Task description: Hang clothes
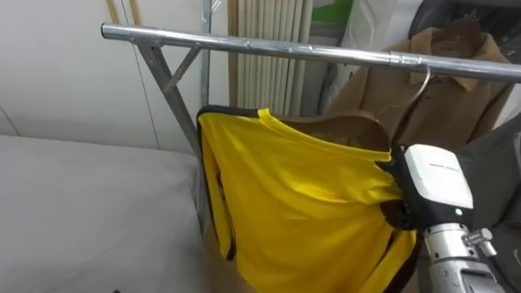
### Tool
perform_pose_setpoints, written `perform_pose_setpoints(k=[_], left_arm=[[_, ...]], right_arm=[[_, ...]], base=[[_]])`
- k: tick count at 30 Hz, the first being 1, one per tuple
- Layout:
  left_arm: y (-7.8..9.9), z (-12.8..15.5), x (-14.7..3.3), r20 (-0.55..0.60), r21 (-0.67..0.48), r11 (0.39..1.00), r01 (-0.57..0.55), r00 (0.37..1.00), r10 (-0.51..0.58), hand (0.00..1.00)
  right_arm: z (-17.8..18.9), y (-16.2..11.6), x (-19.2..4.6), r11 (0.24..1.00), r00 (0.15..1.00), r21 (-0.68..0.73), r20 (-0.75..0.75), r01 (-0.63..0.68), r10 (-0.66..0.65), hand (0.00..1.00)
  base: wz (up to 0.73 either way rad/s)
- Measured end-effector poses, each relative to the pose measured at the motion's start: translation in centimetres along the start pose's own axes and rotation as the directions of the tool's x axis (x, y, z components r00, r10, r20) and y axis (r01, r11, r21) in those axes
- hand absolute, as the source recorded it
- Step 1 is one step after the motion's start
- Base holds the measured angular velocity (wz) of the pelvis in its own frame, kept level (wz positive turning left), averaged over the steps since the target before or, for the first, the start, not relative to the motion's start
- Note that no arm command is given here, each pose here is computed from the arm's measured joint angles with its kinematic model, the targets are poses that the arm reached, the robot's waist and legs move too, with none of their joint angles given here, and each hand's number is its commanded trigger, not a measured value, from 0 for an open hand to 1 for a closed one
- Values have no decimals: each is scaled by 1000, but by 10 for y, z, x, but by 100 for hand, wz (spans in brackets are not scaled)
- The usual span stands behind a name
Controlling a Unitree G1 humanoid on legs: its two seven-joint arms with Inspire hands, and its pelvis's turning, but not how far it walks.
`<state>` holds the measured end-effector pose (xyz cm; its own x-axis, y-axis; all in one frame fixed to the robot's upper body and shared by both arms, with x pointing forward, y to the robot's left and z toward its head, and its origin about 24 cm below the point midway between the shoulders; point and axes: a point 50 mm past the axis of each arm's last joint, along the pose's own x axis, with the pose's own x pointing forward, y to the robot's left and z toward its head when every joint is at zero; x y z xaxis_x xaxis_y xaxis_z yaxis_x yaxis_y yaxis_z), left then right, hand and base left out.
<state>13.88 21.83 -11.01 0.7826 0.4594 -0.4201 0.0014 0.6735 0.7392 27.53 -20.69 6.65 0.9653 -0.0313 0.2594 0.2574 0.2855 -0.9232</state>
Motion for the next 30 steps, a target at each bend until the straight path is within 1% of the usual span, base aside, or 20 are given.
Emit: perform_pose_setpoints(k=[5,10,11,14,16,25,29,30], left_arm=[[3,-19,-2,-86,28,1000,5,996,-3,0],[7,-33,-4,-147,48,999,4,989,3,0],[8,-37,-5,-153,68,998,8,988,2,0],[9,-39,-5,-153,94,996,14,988,0,0],[8,-42,-7,-161,102,995,20,987,-3,0],[9,-39,-4,-152,92,996,9,988,5,0],[10,-38,-3,-151,85,996,7,989,6,0],[10,-39,-4,-152,86,996,7,988,6,0]], right_arm=[[3,-13,17,998,999,30,-2,52,-52,100],[2,-15,21,998,998,22,-28,60,-59,100],[2,-16,23,998,998,32,-32,58,-57,100],[4,-18,27,996,998,71,-39,54,-52,100],[3,-18,28,989,998,136,-54,50,-43,100],[-4,-12,27,950,993,310,-117,34,3,100],[-5,-9,28,941,992,336,-127,25,19,100],[-6,-9,32,940,991,341,-129,17,29,100]], base=[[1],[-3],[8],[3],[4],[2],[2],[0]])
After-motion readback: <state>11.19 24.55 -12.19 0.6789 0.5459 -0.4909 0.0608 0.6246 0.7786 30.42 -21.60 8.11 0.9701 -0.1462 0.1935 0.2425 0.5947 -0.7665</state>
